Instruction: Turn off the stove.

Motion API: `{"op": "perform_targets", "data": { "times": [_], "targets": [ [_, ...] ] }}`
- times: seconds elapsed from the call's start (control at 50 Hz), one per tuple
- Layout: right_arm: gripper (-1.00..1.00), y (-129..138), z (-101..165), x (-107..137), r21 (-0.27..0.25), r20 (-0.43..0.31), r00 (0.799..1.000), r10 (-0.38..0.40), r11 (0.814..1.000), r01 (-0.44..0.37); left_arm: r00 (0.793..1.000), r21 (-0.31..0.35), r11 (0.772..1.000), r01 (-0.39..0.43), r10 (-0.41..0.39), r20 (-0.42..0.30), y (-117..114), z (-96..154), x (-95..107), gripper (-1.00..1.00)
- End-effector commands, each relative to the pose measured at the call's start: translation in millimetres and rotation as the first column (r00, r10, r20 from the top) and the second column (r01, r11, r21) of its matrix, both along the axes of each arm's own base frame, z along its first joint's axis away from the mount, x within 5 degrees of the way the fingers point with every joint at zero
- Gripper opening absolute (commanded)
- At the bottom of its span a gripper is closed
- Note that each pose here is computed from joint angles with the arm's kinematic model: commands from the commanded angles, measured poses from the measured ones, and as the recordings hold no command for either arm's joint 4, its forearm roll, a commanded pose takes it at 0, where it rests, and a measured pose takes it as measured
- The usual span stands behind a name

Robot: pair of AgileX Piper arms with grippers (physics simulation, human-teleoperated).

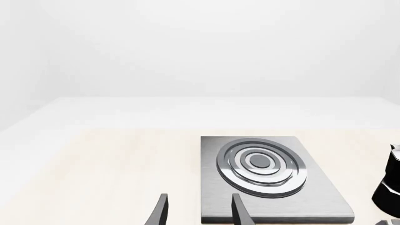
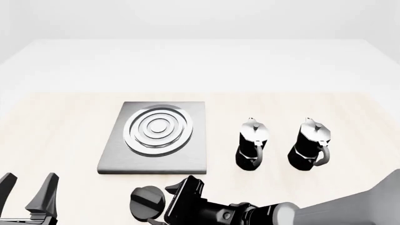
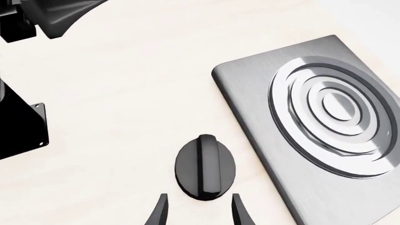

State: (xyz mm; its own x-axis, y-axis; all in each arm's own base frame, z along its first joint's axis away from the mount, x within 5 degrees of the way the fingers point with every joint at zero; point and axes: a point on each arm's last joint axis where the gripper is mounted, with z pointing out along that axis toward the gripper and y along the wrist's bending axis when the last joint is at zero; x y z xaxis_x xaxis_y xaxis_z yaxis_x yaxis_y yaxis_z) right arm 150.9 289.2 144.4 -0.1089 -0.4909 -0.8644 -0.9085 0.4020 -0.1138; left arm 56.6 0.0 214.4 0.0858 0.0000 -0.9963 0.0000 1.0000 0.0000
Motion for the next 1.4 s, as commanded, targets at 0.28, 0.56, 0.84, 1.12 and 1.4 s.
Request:
{"op": "perform_targets", "data": {
  "times": [0.28,0.56,0.84,1.12,1.4],
  "targets": [
    [1.00,17,-14,2,-0.025,0.001,1.000,0.024,0.999,-0.024,1.000,0.000,1.000,0.000,0.000,0.000,0,0,0,1.00],
    [1.00,22,-19,1,-0.033,-0.003,0.999,0.034,0.999,-0.034,1.000,0.000,1.000,0.000,0.000,0.000,0,0,0,1.00],
    [1.00,23,-21,0,-0.035,-0.006,0.999,0.038,0.999,-0.038,1.000,0.000,1.000,0.000,0.000,0.000,0,0,0,1.00],
    [1.00,22,-25,1,-0.041,-0.015,0.999,0.031,0.999,-0.032,1.000,0.000,1.000,0.000,0.000,0.000,0,0,0,1.00],
    [1.00,23,-37,5,-0.063,-0.034,0.999,0.015,0.998,-0.017,1.000,0.000,1.000,0.000,0.000,0.000,0,0,0,1.00]
  ]
}}
